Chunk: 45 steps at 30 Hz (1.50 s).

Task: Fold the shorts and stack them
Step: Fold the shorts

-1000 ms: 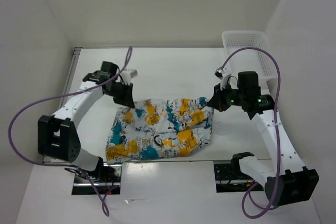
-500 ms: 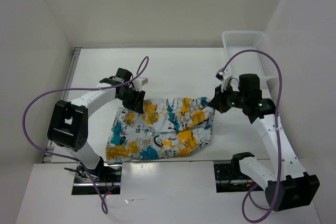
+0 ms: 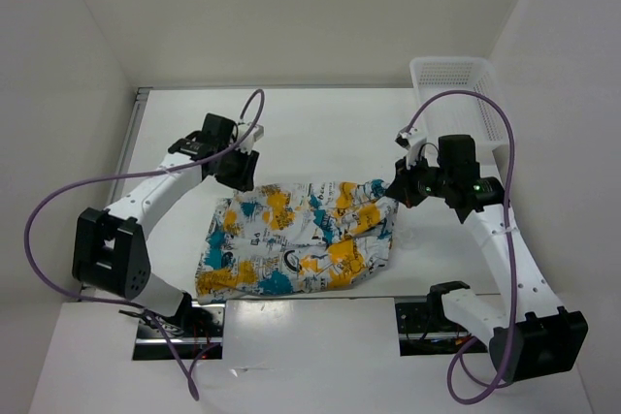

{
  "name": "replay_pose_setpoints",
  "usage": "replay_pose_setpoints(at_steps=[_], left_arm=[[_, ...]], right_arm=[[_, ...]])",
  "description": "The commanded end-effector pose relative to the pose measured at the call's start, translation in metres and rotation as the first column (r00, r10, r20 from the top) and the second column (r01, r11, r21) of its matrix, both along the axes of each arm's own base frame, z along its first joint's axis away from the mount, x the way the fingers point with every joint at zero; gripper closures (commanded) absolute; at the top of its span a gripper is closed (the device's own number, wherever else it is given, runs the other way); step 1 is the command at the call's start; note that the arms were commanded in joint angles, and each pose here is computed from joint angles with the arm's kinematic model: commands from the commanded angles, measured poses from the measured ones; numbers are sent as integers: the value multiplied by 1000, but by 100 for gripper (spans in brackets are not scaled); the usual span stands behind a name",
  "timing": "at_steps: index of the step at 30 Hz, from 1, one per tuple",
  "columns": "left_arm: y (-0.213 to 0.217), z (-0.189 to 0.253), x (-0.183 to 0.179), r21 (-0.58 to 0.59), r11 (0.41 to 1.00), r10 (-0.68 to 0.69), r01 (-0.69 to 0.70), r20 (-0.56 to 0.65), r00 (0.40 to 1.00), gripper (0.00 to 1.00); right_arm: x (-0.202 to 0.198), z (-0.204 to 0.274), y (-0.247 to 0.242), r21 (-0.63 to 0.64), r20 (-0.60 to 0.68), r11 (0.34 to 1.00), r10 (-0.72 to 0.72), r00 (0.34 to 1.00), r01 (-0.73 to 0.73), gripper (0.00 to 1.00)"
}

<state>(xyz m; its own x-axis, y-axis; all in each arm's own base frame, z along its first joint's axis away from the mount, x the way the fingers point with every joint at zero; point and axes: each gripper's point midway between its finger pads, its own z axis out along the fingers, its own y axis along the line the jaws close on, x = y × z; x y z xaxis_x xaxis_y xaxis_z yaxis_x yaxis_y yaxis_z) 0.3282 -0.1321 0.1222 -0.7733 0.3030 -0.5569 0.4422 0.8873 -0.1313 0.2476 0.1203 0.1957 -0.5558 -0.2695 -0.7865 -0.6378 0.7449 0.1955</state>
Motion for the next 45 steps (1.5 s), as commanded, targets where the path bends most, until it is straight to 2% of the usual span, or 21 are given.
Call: replay_pose_setpoints(at_steps=[1,3,7,11,14,19,23,28,32,34,37,40,43,44,45], left_arm=[[8,-30,-18,55,998,7,-1,-112,994,50],[21,-43,-13,73,997,47,-38,-133,990,50],[30,-27,5,47,996,84,-80,-102,991,50],[32,-17,2,54,995,90,-85,-92,992,49],[36,-26,-6,74,993,97,-88,-120,988,48],[21,-38,-20,15,999,43,-41,-204,978,48],[23,-55,-30,37,999,48,-39,-284,958,53],[22,-54,-27,17,999,45,-42,-288,957,58],[19,-51,-25,4,999,39,-39,-282,959,76],[17,-45,-23,-12,999,31,-35,-268,963,89],[12,-40,-19,-40,999,16,-27,-244,970,99],[4,-31,-19,-91,996,-12,-8,-226,974,100],[7,2,1,-122,992,4,-14,-83,997,100],[14,28,14,-136,990,32,-28,26,999,100],[19,42,20,-144,989,47,-38,64,997,100]], right_arm=[[15,16,-2,-12,89,1000,2,996,-1,100],[15,16,-2,-12,89,1000,2,996,-1,100],[12,12,-4,-31,80,1000,7,997,-5,100],[12,12,-4,-31,80,1000,7,997,-5,100],[12,12,-4,-36,85,999,13,996,-10,100],[13,12,-5,-43,91,999,19,996,-15,100],[13,12,-5,-43,91,999,19,996,-15,100],[13,10,-5,-44,82,999,19,996,-16,100],[14,10,-6,-50,83,999,13,996,-9,100],[14,10,-6,-50,83,999,13,996,-9,100],[14,10,-6,-50,83,999,13,996,-9,100],[16,13,-7,-55,93,998,5,996,0,100],[30,27,-11,-70,144,997,-20,989,30,100],[35,29,-14,-82,148,996,-33,988,46,100],[45,41,-14,-82,178,995,-41,983,56,100]])
